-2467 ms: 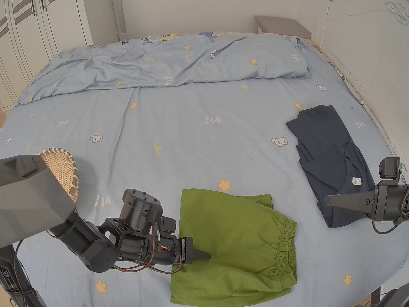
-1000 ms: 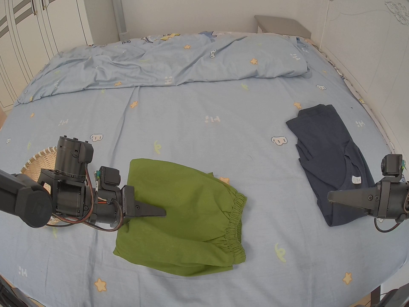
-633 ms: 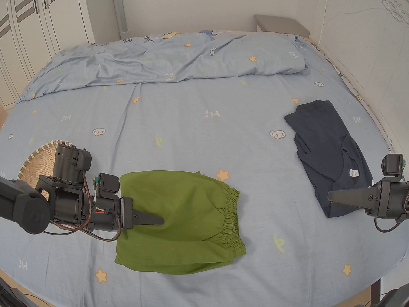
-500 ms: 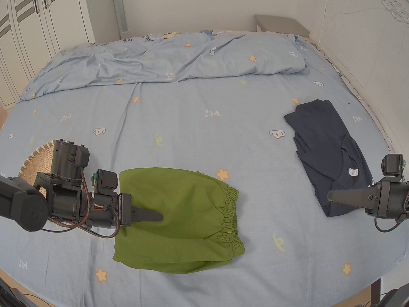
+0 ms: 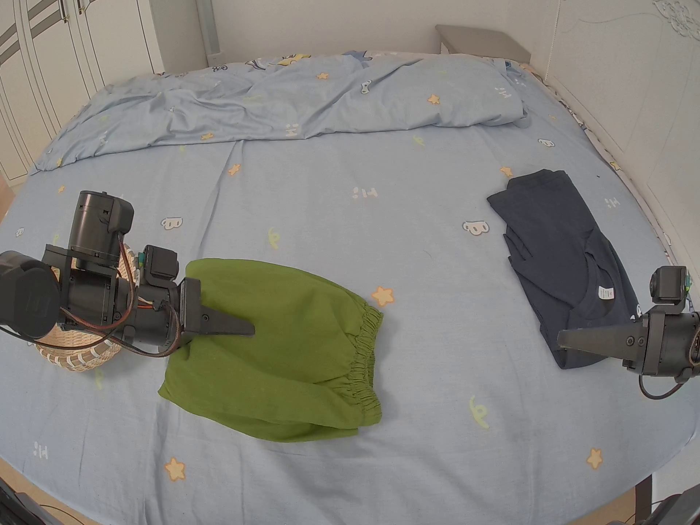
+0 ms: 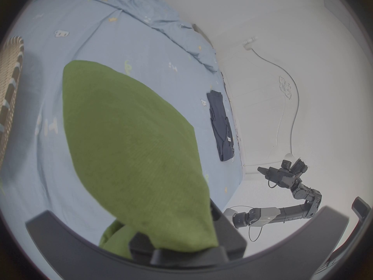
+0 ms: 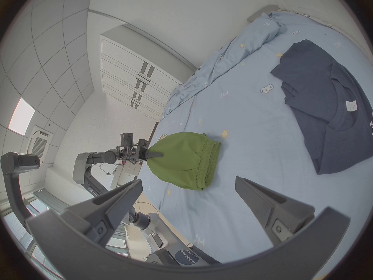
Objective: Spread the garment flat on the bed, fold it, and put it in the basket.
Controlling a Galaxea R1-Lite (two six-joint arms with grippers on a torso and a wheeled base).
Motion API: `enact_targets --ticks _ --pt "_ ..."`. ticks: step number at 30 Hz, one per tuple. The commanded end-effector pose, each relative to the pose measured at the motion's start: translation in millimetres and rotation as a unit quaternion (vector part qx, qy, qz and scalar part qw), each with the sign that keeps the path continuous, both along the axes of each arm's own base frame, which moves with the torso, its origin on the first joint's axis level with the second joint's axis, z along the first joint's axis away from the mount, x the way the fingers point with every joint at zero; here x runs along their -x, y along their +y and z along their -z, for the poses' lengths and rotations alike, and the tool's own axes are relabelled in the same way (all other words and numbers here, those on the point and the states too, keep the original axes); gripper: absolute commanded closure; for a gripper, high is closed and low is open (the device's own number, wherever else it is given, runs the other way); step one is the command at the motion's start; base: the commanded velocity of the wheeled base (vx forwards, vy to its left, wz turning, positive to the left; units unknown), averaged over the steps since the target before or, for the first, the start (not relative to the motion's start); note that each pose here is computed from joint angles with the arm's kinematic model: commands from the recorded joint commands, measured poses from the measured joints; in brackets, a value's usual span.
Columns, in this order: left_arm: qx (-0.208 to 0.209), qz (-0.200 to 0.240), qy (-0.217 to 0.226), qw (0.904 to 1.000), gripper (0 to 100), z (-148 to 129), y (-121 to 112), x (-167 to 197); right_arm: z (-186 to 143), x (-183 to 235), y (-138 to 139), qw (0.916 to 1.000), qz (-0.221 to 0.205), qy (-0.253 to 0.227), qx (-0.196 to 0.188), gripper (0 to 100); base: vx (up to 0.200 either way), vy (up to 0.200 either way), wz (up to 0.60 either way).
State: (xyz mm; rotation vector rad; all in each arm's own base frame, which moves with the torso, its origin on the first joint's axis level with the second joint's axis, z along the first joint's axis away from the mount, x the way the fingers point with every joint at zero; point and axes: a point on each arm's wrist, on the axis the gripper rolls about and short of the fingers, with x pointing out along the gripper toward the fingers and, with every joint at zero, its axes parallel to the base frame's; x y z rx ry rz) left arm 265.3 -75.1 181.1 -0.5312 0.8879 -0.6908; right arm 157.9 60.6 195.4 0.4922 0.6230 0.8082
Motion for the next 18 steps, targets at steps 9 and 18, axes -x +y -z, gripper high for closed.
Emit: enact_targets --ticks 9,18 --pt "0.003 -0.005 -0.014 0.9999 100 -7.9 2.4 -1.2 1.3 -0.4 1.1 1.0 -0.003 0.003 0.001 0 0.0 0.2 0.0" --pt "0.002 0.002 -0.012 0.9999 100 -6.3 -0.9 -0.1 2.8 -1.1 1.3 1.0 -0.003 0.005 0.002 0 0.0 0.2 0.0"
